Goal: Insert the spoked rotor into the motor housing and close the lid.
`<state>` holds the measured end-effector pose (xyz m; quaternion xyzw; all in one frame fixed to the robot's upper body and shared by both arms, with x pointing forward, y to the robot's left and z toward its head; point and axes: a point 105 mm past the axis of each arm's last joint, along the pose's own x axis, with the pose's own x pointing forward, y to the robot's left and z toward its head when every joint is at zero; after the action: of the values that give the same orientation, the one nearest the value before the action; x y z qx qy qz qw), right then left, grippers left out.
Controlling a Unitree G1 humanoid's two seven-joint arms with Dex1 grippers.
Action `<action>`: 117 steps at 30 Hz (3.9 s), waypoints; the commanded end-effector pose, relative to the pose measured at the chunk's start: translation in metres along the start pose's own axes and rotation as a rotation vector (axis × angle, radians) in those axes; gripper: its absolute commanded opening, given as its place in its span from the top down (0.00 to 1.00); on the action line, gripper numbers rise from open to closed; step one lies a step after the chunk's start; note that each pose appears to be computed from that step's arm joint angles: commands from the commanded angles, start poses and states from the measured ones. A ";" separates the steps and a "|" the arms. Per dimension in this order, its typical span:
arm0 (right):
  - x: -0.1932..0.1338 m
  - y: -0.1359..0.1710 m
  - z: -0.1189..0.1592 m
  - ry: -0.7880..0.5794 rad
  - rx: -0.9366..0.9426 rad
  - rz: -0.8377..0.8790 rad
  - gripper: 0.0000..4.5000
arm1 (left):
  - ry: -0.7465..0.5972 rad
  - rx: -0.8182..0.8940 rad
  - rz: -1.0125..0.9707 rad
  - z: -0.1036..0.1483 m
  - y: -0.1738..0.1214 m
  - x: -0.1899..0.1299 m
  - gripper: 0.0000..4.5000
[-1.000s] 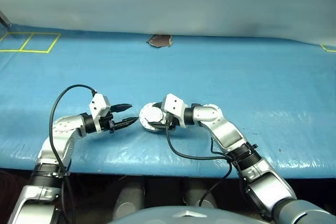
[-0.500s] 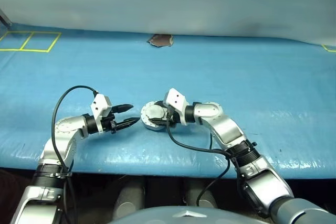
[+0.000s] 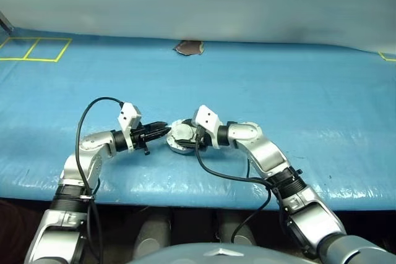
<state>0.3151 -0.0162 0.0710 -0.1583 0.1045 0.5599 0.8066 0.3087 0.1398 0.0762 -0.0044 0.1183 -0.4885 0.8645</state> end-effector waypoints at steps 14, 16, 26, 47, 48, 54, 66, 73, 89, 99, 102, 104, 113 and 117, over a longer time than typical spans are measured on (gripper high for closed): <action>-0.004 -0.011 -0.016 0.044 0.030 -0.117 0.33 | 0.174 0.111 -0.067 -0.018 -0.006 0.011 0.99; -0.005 -0.013 -0.014 0.029 0.038 -0.132 0.33 | 0.187 0.108 -0.076 -0.021 -0.007 0.011 0.99; -0.007 -0.014 -0.011 0.011 0.044 -0.143 0.33 | 0.164 -0.120 -0.118 -0.023 -0.011 0.005 0.99; -0.007 -0.012 -0.011 0.001 0.052 -0.151 0.33 | 0.192 -0.051 0.010 -0.025 0.007 0.004 0.99; -0.007 -0.013 -0.011 0.001 0.052 -0.154 0.33 | 0.192 -0.051 0.008 -0.026 0.007 0.004 0.99; -0.009 -0.012 -0.013 0.008 0.064 -0.166 0.33 | 0.186 -0.062 -0.003 -0.025 0.004 0.008 0.99; -0.009 -0.004 -0.009 -0.004 0.073 -0.142 0.33 | 0.204 -0.065 -0.032 -0.030 -0.001 0.018 0.99; -0.014 0.008 -0.001 -0.034 0.075 -0.095 0.03 | 0.202 -0.061 -0.027 -0.029 0.002 0.016 1.00; -0.059 -0.008 0.034 -0.272 0.438 -0.318 0.00 | 0.143 -0.087 -0.037 -0.026 0.000 0.018 1.00; -0.068 0.003 -0.005 -0.259 0.844 -0.313 0.00 | 0.109 -0.085 -0.018 -0.022 0.001 0.019 1.00; -0.064 0.004 -0.008 -0.302 0.978 -0.302 0.00 | 0.109 -0.081 -0.016 -0.022 0.001 0.019 1.00; -0.060 0.009 -0.007 -0.320 1.045 -0.270 0.00 | 0.108 -0.078 -0.014 -0.022 0.001 0.019 1.00; -0.049 0.020 -0.023 -0.286 1.199 -0.261 0.00 | 0.107 -0.064 -0.004 -0.020 0.003 0.019 1.00; -0.046 0.022 -0.023 -0.300 1.227 -0.247 0.09 | 0.110 -0.060 -0.002 -0.020 0.003 0.019 1.00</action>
<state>0.2807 -0.0652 0.0586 0.3817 0.2780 0.3054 0.8269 0.3195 0.1296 0.0628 -0.0053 0.1598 -0.4863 0.8590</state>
